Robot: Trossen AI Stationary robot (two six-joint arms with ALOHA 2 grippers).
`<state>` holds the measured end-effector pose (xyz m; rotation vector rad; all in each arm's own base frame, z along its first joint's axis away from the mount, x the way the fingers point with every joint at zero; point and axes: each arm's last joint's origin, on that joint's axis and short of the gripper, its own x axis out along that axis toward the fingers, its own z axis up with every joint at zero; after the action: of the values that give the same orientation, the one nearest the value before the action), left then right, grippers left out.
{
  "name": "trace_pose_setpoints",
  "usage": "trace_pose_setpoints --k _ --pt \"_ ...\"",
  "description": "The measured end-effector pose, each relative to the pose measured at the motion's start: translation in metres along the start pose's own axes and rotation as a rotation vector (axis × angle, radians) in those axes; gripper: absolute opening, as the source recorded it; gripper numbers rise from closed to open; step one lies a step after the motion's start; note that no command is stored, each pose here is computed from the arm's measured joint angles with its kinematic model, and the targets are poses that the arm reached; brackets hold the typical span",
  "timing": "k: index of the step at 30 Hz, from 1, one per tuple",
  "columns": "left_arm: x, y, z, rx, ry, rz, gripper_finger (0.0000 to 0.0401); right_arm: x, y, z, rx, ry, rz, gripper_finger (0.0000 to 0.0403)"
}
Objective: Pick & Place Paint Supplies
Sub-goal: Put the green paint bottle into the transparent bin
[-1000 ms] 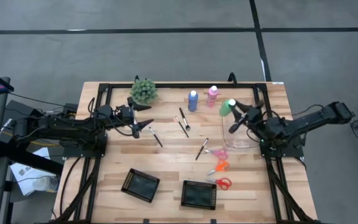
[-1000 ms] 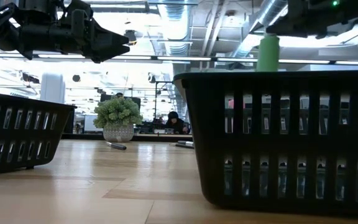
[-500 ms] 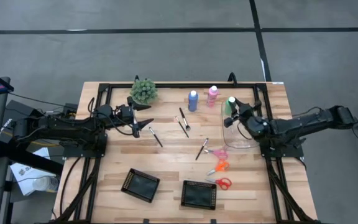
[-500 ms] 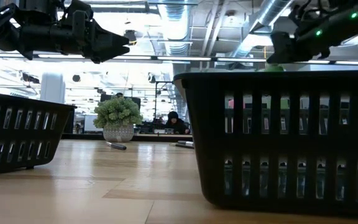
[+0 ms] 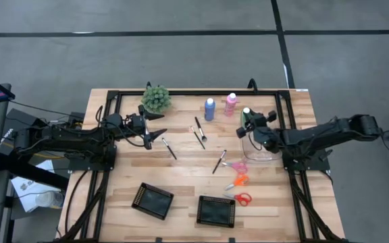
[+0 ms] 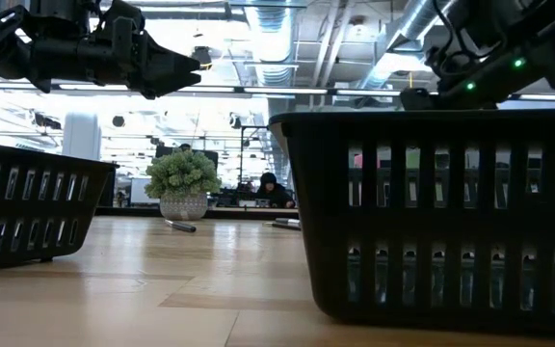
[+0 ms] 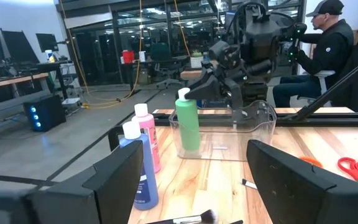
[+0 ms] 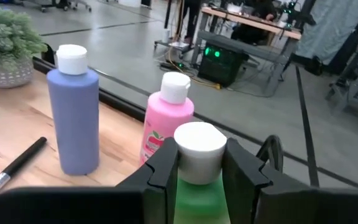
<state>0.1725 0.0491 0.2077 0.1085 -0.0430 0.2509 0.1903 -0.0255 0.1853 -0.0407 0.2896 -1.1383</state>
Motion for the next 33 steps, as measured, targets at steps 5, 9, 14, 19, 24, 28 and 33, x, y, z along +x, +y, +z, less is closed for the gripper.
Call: trace_pose_setpoints --k 5,9,14,19,24,28,33 --pt "0.0 0.0 0.0 0.0 0.0 0.0 0.028 0.003 -0.002 -0.006 0.042 0.031 -0.023 0.0082" --pt "0.0 0.0 0.0 0.0 0.0 0.0 0.028 0.004 -0.004 -0.009 0.087 0.046 -0.05 0.0082" --pt "0.0 0.0 0.0 0.0 0.0 0.0 0.028 0.003 -0.005 -0.009 0.094 0.049 -0.053 0.0083" --pt "0.0 0.0 0.0 0.0 0.0 0.0 0.028 0.003 -0.005 -0.011 0.139 0.056 -0.06 0.011" --pt "0.0 0.0 0.0 0.0 0.0 0.0 0.028 0.001 -0.005 -0.013 0.158 0.068 -0.046 0.0128" --pt "0.0 0.0 0.0 0.0 0.001 0.0 0.028 -0.002 -0.003 -0.015 0.147 0.071 -0.023 0.0131" --pt "0.0 0.0 0.0 0.0 0.001 0.0 0.028 -0.005 -0.001 -0.015 0.133 0.062 -0.019 0.0145"
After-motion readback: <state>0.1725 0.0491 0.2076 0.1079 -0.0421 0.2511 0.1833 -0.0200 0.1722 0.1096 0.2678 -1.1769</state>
